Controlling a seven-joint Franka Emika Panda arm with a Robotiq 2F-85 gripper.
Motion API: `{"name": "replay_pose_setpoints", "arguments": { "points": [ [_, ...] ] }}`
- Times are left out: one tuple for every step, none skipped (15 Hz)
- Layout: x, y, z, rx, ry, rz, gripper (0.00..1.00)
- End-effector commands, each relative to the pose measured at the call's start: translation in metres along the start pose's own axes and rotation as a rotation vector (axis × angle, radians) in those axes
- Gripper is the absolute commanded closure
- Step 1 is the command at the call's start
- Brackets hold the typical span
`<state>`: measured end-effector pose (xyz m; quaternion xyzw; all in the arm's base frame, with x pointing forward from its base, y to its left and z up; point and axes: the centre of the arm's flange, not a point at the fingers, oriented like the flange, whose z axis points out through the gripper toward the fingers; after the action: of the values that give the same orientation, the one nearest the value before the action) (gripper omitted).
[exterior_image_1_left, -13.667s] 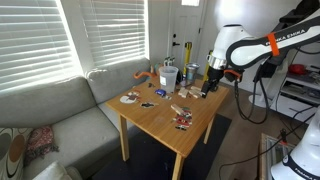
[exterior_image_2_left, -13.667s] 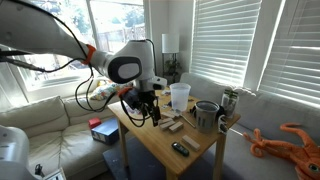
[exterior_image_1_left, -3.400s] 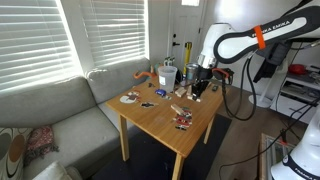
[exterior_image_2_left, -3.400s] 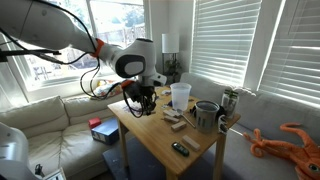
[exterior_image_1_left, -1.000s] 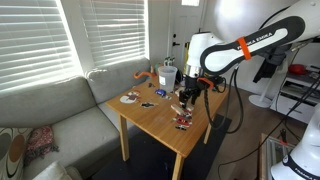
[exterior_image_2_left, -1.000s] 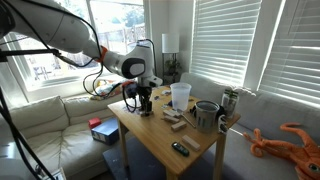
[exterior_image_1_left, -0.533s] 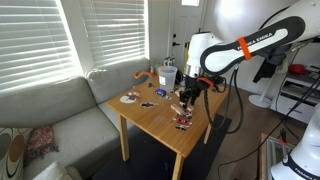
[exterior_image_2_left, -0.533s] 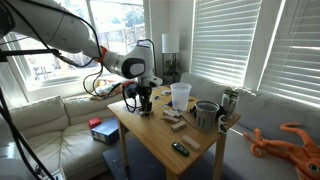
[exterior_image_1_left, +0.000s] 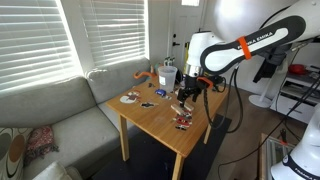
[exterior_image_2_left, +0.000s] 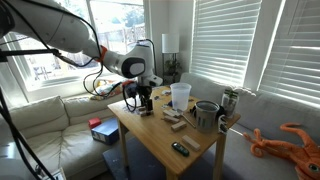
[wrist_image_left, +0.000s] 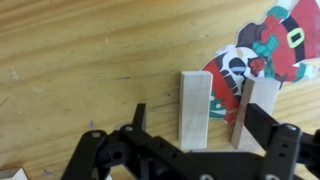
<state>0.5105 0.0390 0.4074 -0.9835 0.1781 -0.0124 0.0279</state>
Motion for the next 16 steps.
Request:
{"name": "replay_pose_setpoints", "arguments": {
  "points": [
    [-0.0013,-0.0065,-0.004,0.036,0.028,0.008,0.0],
    [-0.0003,-0.0076,-0.0042,0.041,0.037,0.008,0.0],
    [0.0006,-0.0085,-0.0047,0.047,0.043,0.007,0.0],
    [0.0022,-0.0099,-0.0042,0.054,0.049,0.008,0.0],
    [0.0036,-0.0112,-0.0035,0.061,0.051,0.011,0.0],
    [0.0043,-0.0119,-0.0032,0.071,0.052,0.015,0.0],
    [0.0047,-0.0123,-0.0026,0.083,0.048,0.024,0.0],
    [0.0048,-0.0126,-0.0027,0.093,0.046,0.028,0.0],
    [0.0049,-0.0127,-0.0028,0.101,0.045,0.033,0.0],
    [0.0049,-0.013,-0.0031,0.108,0.043,0.037,0.0],
    [0.005,-0.0134,-0.0027,0.115,0.035,0.04,0.0],
    [0.0049,-0.0132,-0.0017,0.111,0.027,0.044,0.0],
    [0.0049,-0.0129,-0.0006,0.108,0.02,0.047,0.0],
    [0.0051,-0.0125,0.0004,0.102,0.017,0.049,0.0],
    [0.0051,-0.0123,0.0014,0.1,0.013,0.048,0.0],
    [0.0052,-0.0125,0.0025,0.101,0.011,0.044,0.0]
  ]
}}
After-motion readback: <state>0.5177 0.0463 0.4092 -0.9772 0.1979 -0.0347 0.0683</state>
